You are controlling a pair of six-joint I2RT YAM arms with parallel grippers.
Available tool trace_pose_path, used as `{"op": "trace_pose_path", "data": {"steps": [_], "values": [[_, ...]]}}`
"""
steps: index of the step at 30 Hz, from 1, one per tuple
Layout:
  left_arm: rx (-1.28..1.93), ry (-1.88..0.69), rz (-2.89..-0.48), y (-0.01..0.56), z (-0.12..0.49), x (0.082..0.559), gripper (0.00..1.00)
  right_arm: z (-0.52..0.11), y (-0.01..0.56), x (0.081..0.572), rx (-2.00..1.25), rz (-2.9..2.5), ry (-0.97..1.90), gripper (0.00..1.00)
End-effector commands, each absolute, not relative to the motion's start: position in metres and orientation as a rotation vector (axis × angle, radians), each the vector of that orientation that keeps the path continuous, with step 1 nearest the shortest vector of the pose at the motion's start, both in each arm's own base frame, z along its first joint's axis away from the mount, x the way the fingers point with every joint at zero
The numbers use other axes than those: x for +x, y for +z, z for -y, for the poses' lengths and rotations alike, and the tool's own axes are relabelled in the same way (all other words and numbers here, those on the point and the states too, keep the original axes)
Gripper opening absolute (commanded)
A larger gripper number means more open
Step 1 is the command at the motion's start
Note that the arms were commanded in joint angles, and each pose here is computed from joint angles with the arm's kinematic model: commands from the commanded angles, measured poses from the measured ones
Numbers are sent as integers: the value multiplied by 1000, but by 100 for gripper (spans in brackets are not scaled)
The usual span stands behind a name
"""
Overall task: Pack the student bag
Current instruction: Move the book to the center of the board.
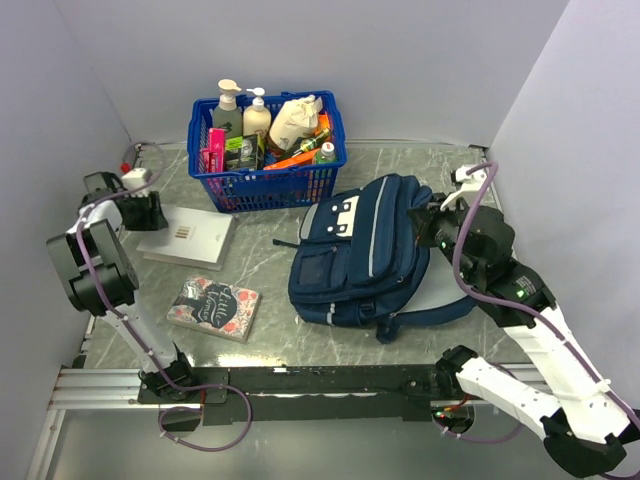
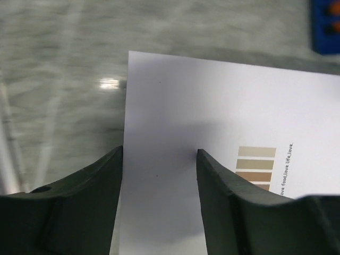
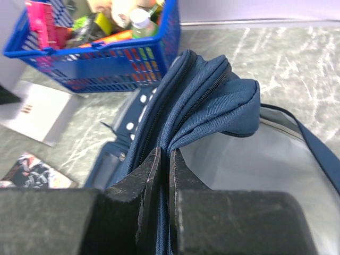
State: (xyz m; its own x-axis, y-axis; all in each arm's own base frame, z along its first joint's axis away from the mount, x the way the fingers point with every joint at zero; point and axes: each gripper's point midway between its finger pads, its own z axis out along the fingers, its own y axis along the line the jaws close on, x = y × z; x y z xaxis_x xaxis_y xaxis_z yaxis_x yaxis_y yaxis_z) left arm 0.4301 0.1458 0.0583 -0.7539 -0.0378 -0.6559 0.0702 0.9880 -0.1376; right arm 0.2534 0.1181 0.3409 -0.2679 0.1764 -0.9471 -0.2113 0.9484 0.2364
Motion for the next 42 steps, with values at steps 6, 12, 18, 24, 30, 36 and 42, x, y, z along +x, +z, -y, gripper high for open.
{"op": "trace_pose_path", "data": {"steps": [6, 12, 18, 24, 30, 36, 42], "values": [[272, -319, -2560, 25, -57, 384, 48, -125, 487, 236, -21, -1424, 586, 0], [326, -467, -2533, 51, -6, 377, 37, -127, 524, 229, -29, -1340, 639, 0], [383, -634, -2534, 51, 53, 357, 37, -128, 547, 222, -27, -1281, 684, 0], [522, -781, -2554, 48, 123, 327, 38, -128, 569, 211, -26, -1227, 734, 0], [649, -905, -2526, 53, 174, 302, 39, -124, 587, 203, -25, -1183, 755, 0], [699, -969, -2486, 69, 182, 296, 60, -124, 614, 184, -34, -1110, 838, 0], [754, -961, -2371, 124, 179, 301, 90, -134, 649, 162, -81, -1028, 977, 0]]}}
